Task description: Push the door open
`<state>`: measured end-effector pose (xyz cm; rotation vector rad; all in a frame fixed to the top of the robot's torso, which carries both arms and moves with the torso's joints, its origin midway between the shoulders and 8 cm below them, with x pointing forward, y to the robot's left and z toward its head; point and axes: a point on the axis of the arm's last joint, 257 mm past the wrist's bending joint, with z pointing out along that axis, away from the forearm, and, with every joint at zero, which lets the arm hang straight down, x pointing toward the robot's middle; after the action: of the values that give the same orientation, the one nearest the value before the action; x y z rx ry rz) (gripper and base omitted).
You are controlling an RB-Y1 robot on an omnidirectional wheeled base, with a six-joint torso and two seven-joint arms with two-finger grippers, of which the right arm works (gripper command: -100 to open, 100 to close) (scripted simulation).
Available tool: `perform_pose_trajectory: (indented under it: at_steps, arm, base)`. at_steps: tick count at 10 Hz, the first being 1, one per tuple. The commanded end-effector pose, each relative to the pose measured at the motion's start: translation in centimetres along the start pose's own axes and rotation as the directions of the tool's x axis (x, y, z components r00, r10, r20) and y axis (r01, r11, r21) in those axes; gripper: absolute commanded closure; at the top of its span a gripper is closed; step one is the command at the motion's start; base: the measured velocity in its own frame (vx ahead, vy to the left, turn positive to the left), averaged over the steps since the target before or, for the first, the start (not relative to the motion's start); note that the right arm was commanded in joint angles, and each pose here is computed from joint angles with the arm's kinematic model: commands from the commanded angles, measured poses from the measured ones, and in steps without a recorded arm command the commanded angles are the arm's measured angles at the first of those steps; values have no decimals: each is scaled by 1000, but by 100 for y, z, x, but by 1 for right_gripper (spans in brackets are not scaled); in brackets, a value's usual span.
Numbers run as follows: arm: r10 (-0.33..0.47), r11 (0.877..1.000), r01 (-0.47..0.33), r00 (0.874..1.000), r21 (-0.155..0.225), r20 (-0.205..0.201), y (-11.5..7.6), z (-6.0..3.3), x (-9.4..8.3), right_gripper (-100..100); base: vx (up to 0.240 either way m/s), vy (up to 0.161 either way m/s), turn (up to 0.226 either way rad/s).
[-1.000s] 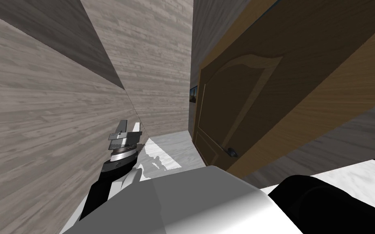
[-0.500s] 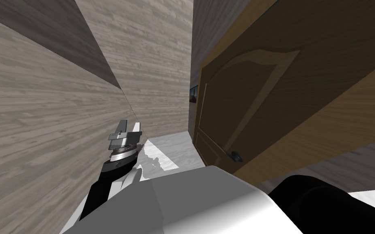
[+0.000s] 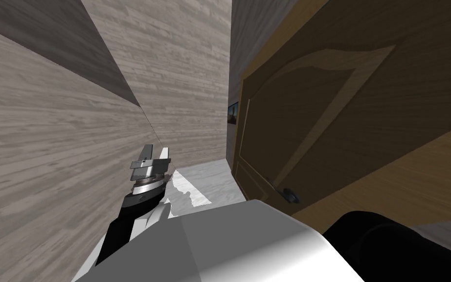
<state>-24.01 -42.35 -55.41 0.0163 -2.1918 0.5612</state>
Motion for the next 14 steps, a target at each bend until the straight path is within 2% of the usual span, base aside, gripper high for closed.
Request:
perform_pose_trajectory:
  at_steps: [1,5,9,12,13,14]
  arm:
    - [22,999,-23,999,-29,-24,85,31,60,-100]
    - [71,992,-79,994,-96,-85,306,87,243,-100]
    - [115,978,-139,981,-155,-154,525,119,427,-100]
    - [145,963,-186,967,-195,-208,687,128,564,-100]
    - [163,952,-217,956,-215,-244,780,130,652,-100]
    - [171,946,-233,950,-225,-262,824,130,695,-100]
  base:
    - [111,8,-14]
    - [94,-3,-20]
    - [95,-5,-18]
    - [105,-7,-19]
    - [116,-10,-26]
    - [120,-31,-23]
